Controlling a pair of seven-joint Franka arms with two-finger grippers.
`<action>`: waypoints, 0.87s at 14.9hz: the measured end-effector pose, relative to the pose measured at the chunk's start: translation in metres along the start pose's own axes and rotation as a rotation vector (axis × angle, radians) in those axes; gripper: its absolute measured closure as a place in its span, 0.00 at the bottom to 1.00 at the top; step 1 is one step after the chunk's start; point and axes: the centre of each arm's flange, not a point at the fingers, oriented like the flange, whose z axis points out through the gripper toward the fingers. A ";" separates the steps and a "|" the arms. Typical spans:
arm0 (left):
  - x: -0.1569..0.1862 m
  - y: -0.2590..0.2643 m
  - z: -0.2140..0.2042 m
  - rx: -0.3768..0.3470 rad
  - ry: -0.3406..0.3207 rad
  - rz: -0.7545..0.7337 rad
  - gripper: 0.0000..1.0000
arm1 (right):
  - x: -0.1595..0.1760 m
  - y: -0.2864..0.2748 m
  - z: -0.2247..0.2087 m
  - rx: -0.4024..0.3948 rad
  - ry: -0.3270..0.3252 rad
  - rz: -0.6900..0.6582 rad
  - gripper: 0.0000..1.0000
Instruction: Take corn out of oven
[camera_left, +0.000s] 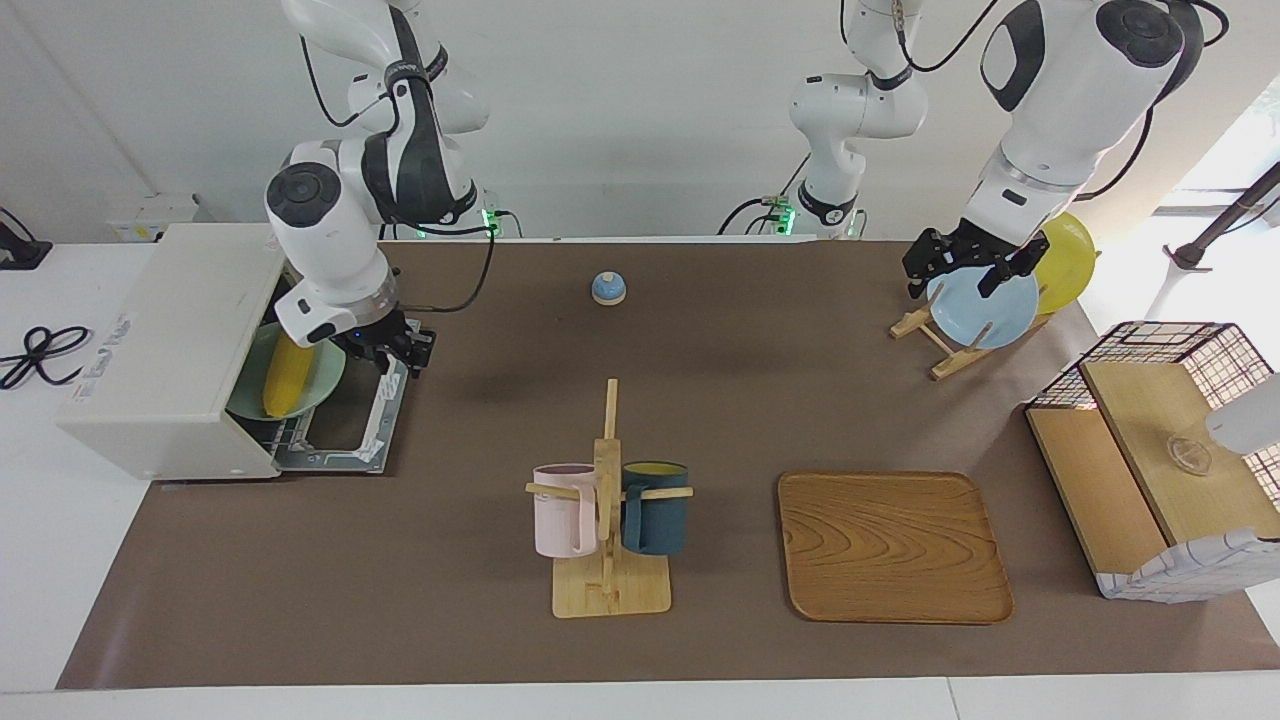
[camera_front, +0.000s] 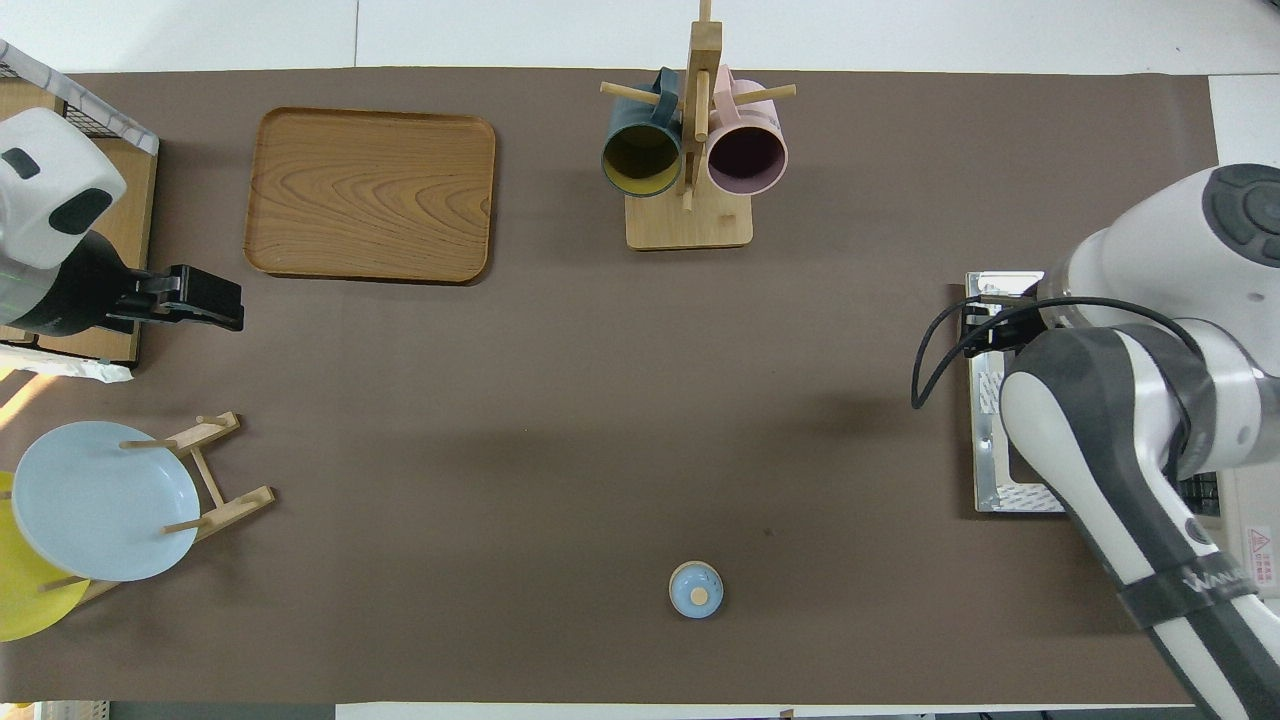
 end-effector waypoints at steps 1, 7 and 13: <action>0.000 0.000 0.000 0.000 0.000 0.000 0.00 | 0.000 0.014 -0.002 -0.016 -0.001 0.016 0.45; 0.000 0.000 0.000 0.000 0.000 0.000 0.00 | -0.003 0.061 0.042 -0.027 0.004 0.029 0.56; 0.000 0.000 0.000 0.000 0.000 0.000 0.00 | -0.011 0.075 0.064 -0.020 0.023 -0.026 0.56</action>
